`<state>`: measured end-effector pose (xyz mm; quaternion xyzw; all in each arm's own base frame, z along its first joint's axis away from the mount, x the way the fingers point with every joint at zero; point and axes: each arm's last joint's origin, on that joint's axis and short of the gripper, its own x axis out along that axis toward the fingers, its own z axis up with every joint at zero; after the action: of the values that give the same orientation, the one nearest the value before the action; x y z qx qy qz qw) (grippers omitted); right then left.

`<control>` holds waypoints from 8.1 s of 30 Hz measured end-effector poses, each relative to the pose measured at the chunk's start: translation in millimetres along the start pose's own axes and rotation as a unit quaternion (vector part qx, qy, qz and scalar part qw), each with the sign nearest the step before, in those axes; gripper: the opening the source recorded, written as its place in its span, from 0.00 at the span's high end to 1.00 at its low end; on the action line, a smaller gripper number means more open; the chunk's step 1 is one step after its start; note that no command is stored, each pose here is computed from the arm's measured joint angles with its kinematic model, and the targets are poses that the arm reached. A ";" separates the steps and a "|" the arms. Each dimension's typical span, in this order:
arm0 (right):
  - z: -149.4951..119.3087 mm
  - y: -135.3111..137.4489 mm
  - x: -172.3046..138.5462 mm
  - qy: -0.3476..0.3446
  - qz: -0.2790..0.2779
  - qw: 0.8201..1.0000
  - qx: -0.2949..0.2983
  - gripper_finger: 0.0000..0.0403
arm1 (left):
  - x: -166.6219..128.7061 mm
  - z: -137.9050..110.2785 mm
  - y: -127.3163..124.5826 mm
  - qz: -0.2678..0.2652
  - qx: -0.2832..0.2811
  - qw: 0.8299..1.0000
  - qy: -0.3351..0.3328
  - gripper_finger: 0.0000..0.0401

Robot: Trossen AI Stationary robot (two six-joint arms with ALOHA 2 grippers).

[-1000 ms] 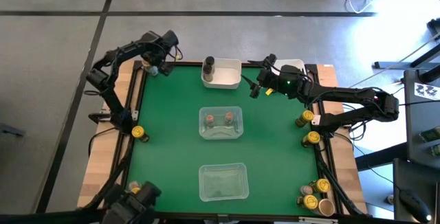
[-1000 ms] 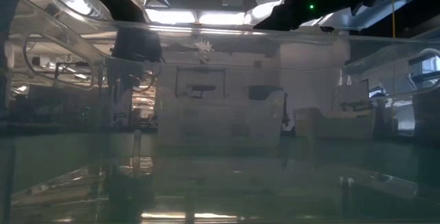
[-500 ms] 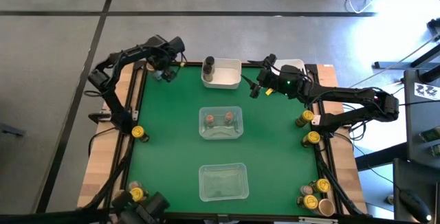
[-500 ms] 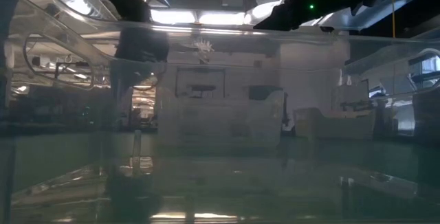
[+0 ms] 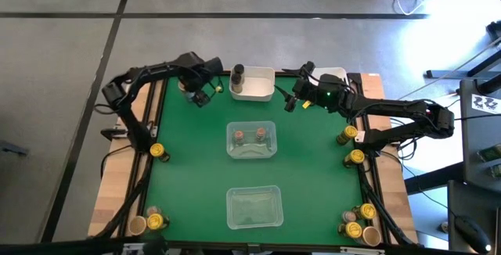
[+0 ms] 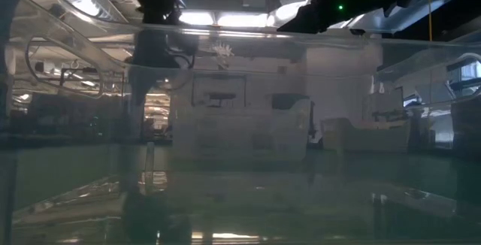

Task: Sort spices by type
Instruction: Put the top left brown seasoning bottle into the top right white bin

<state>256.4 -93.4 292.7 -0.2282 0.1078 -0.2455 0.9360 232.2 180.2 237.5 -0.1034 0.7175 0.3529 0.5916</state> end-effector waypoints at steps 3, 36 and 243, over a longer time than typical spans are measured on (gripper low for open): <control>0.0 0.0 0.0 0.000 0.000 1.000 0.000 0.26 | -12.7 -5.7 -8.7 0.001 0.015 1.000 -0.023 0.30; -0.1 0.1 0.0 0.001 0.000 1.000 0.004 0.26 | -31.7 -29.4 57.9 -0.067 -0.068 0.989 -0.112 0.23; 0.2 2.6 5.2 -0.021 0.014 0.999 0.019 0.26 | 34.4 38.9 -98.0 -0.136 0.182 0.922 -0.313 0.23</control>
<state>262.0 -94.0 291.2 -0.2136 0.0864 -0.2296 0.9456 308.3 142.4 166.1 0.0252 0.5271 0.1471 0.8366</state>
